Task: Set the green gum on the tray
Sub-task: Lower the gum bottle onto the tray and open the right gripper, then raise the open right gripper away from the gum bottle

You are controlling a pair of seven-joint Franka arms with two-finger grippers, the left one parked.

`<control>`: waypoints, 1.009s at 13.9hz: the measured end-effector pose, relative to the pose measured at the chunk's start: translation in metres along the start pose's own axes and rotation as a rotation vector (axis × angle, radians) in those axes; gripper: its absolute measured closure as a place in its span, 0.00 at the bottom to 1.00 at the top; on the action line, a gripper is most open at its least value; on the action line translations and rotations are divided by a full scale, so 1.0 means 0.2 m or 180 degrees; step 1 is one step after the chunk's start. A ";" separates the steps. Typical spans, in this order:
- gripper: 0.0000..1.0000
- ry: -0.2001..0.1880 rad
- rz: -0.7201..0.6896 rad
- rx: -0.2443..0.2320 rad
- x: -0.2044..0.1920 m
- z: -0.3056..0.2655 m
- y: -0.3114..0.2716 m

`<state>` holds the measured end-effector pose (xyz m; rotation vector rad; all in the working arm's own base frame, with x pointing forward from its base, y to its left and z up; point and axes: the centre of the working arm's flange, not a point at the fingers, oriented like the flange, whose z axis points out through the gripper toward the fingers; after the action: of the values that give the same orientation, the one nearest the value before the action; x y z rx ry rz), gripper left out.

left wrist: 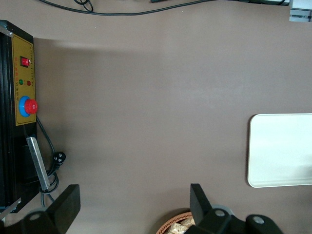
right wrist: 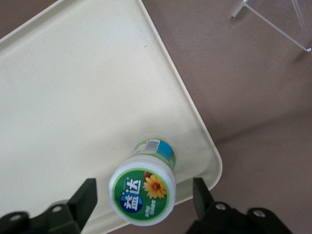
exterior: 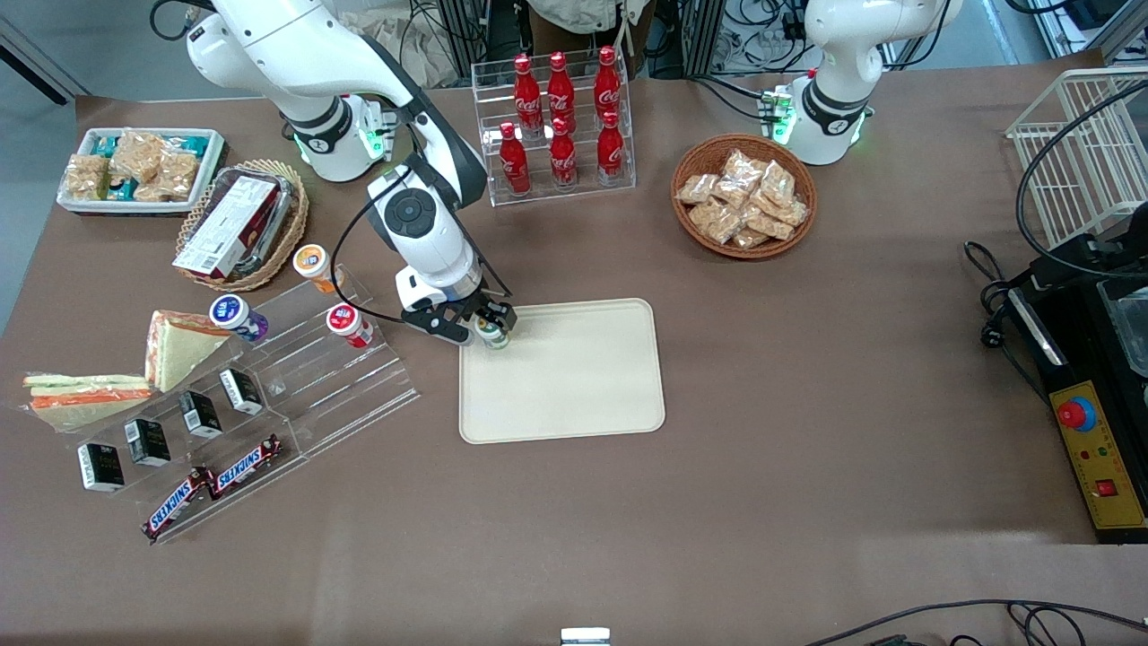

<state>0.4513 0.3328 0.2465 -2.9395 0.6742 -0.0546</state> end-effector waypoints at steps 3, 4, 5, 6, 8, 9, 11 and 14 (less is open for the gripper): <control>0.00 0.0006 0.0014 0.0008 0.00 0.00 0.00; 0.00 0.0010 0.0018 0.0013 0.01 0.00 0.00; 0.00 0.0018 0.0019 0.0025 0.01 -0.01 0.00; 0.00 0.0037 0.0019 0.0058 0.01 -0.03 -0.02; 0.00 0.0097 0.0017 0.0165 0.03 -0.15 -0.05; 0.00 0.0102 0.0014 0.0185 0.05 -0.25 -0.08; 0.00 0.0050 -0.0005 0.0149 0.07 -0.55 -0.16; 0.01 -0.0011 -0.0109 0.0092 0.17 -1.12 -0.28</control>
<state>0.4914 0.3431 0.4752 -2.9228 0.6173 -0.0619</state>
